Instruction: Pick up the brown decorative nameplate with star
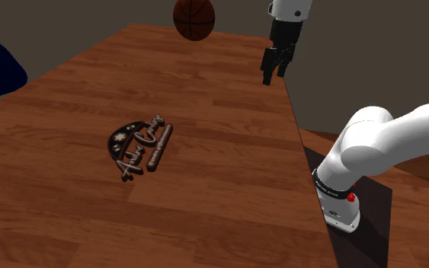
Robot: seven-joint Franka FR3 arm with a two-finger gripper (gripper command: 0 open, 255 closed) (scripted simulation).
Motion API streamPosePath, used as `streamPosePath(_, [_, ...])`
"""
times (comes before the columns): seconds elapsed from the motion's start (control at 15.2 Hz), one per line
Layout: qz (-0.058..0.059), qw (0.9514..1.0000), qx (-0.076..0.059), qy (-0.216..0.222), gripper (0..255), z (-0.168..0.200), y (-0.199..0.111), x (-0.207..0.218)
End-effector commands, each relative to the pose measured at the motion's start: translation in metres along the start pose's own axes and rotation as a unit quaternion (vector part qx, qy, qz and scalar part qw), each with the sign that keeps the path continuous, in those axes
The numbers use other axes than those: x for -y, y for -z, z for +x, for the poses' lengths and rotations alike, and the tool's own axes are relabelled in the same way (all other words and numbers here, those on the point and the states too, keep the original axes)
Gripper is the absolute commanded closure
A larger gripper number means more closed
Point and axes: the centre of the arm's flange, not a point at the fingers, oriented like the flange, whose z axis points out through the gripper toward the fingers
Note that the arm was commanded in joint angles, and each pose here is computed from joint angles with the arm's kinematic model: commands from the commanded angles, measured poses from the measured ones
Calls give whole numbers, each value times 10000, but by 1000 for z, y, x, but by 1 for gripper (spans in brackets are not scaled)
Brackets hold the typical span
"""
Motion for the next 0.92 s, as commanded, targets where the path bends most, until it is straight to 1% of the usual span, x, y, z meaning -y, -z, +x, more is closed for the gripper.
streamPosePath(0.0, [0, 10000, 0, 0, 0, 0, 0, 0])
streamPosePath(0.86, [-146, 9996, -130, -184, 0, 48, -20, 167])
